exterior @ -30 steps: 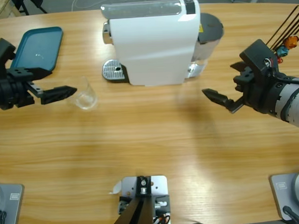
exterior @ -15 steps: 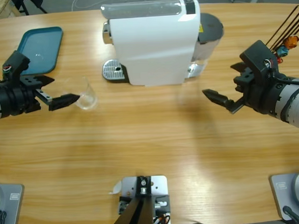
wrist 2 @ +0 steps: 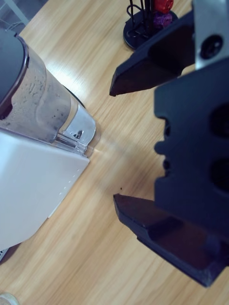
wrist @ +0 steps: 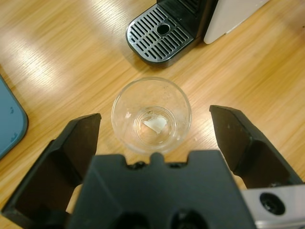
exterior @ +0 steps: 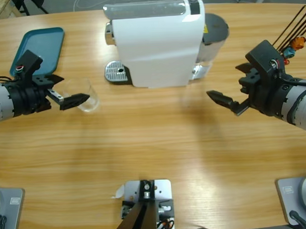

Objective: Pour coffee

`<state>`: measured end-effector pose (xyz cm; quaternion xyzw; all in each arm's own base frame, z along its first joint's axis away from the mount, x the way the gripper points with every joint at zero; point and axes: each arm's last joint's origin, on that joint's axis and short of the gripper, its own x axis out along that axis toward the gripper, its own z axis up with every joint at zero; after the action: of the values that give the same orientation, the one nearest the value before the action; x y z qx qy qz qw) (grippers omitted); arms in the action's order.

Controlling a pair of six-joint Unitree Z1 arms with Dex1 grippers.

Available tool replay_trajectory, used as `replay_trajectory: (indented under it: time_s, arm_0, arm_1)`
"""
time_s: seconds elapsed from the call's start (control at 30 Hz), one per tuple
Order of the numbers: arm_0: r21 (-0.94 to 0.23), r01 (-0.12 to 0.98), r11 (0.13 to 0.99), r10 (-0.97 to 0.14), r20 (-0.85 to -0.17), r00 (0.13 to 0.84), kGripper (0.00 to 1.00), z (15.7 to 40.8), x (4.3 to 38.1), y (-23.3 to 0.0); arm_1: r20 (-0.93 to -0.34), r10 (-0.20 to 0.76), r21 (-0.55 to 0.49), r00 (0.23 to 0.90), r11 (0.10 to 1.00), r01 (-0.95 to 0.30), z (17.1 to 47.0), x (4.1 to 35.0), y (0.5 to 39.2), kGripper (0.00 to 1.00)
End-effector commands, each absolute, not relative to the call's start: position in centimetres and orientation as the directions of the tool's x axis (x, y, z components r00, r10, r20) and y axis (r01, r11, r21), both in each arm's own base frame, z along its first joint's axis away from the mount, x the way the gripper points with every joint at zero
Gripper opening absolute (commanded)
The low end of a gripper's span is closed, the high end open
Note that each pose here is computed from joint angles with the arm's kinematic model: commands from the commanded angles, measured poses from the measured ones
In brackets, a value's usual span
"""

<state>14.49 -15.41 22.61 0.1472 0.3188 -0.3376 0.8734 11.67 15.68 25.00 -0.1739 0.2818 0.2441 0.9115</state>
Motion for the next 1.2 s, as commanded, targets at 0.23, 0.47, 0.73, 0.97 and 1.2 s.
replay_trajectory:
  time_s: [0.23, 0.47, 0.73, 0.97, 1.2]
  arm_0:
    - [0.068, 0.664, 0.745, -0.427, -0.716, 0.552, 1.000, 20.1, 14.9, -15.9]
    - [0.078, 0.656, 0.751, -0.406, -0.729, 0.551, 1.000, 18.9, 15.6, -16.6]
    - [0.069, 0.652, 0.755, -0.416, -0.718, 0.558, 0.821, 18.1, 16.5, -17.5]
    - [0.064, 0.650, 0.757, -0.427, -0.704, 0.567, 0.637, 18.1, 16.6, -17.8]
    - [0.062, 0.658, 0.751, -0.443, -0.692, 0.570, 0.637, 18.4, 16.3, -17.8]
  arm_1:
    - [-0.624, 0.317, -0.193, 0.714, 0.823, -0.534, 23.8, 11.6, 15.3, 0.895]
    - [-0.626, 0.313, -0.192, 0.714, 0.826, -0.530, 23.8, 11.7, 15.3, 0.895]
    - [-0.628, 0.311, -0.191, 0.714, 0.827, -0.528, 23.7, 11.9, 15.5, 0.895]
    - [-0.628, 0.300, -0.187, 0.718, 0.837, -0.514, 23.6, 12.2, 15.2, 0.895]
    - [-0.620, 0.303, -0.184, 0.723, 0.840, -0.510, 23.8, 12.1, 15.0, 0.896]
